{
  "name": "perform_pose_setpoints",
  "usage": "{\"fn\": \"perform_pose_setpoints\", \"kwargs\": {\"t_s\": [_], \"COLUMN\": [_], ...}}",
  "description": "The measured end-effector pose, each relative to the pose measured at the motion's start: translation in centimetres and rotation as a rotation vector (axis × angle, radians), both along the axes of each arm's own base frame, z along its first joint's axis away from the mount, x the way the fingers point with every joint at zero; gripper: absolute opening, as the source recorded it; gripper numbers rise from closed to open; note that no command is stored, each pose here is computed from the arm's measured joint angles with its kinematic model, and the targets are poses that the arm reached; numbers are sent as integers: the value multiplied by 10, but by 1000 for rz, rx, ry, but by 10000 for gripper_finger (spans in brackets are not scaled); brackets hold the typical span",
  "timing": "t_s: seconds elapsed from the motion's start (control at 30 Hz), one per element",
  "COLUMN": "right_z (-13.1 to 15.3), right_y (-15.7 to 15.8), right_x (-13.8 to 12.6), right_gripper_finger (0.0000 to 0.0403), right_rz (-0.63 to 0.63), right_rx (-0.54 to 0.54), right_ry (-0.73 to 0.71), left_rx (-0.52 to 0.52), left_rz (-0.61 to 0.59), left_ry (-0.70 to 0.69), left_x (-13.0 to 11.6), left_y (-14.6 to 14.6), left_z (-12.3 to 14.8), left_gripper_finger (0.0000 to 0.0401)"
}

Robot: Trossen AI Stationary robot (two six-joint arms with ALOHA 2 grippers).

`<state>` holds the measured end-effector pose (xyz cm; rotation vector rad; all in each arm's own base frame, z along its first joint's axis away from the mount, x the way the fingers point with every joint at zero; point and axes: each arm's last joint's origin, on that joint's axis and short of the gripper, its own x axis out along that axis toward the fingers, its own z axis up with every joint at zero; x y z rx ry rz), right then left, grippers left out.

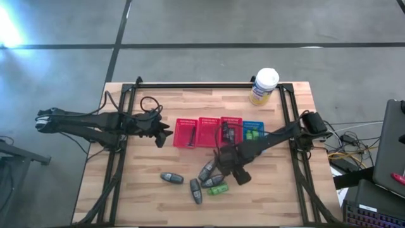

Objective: Pick & Place Travel size toiletries
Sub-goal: Put the razor into the left red bin

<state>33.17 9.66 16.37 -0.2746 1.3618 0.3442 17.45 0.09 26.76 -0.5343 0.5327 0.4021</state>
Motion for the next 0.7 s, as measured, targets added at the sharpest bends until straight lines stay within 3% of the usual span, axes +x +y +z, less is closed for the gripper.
{"fn": "perform_pose_setpoints", "kwargs": {"t_s": [0.43, 0.7], "right_z": [0, -2], "right_y": [-32, -36], "right_x": [13, 16], "right_gripper_finger": [212, 182], "right_rz": [-156, -105], "right_rx": [-79, -79], "right_ry": [-66, -108], "left_rx": [6, 4], "left_rz": [-3, -2], "left_ry": [2, 2], "left_x": [0, 0], "left_y": [0, 0], "left_z": [0, 0], "left_gripper_finger": [193, 192]}}
